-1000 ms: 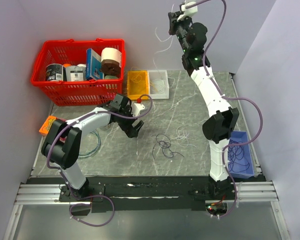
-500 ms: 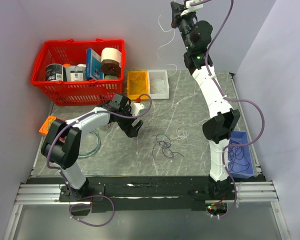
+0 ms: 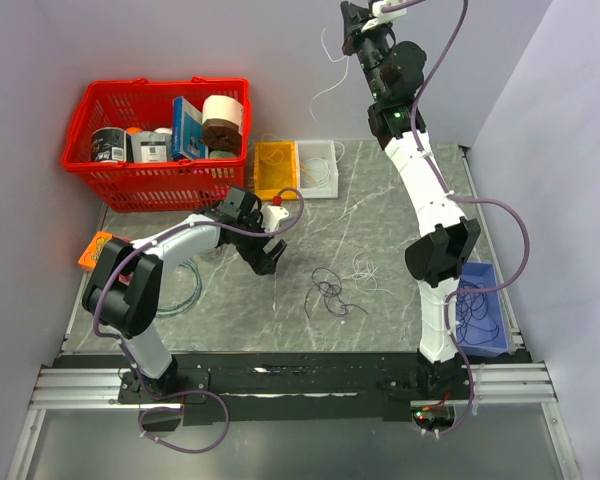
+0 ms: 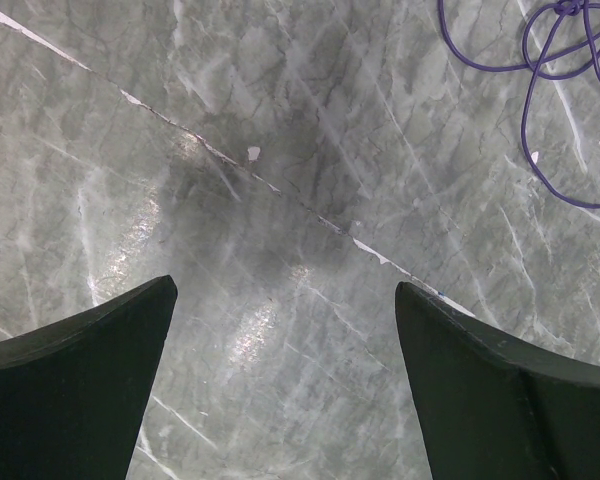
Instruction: Untangle the cables
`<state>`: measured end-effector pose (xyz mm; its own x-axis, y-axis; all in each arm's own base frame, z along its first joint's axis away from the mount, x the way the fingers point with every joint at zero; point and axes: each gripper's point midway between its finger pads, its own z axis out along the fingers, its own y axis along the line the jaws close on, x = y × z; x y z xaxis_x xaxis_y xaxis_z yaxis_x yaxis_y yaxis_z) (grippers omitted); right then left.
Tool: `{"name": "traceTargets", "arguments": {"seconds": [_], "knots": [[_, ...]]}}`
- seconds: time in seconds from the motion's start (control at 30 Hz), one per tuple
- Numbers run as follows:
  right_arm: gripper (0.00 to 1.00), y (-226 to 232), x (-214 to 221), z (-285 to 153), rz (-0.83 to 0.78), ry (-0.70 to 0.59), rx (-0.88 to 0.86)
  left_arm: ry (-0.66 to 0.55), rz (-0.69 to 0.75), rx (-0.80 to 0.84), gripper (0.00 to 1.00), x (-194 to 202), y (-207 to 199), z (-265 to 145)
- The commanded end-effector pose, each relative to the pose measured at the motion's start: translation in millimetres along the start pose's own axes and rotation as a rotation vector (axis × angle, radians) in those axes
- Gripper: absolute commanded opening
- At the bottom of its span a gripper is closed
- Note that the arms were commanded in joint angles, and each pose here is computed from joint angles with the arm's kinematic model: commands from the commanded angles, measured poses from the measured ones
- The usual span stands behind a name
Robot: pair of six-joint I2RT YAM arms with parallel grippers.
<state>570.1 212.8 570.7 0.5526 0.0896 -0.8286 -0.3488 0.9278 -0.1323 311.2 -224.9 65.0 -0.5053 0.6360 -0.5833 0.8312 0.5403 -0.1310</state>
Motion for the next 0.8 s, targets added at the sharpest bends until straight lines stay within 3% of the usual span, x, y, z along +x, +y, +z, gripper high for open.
{"name": "traceTargets", "arguments": {"seconds": [0.0,0.5,0.77], "knots": [[0.0,-4,-12,-1,0.02,-0.03,0.01,-0.016,-0.007,0.017,0.97,-3,-3,-2],[0.0,18,84,-16,0.087,0.195,-0.057,-0.014,-0.006,0.016,0.97,-4,-2,-2],[0.0,2,137,-47,0.145,0.313,0.032,-0.017,-0.003,0.015,0.96,-3,-3,-3]]}}
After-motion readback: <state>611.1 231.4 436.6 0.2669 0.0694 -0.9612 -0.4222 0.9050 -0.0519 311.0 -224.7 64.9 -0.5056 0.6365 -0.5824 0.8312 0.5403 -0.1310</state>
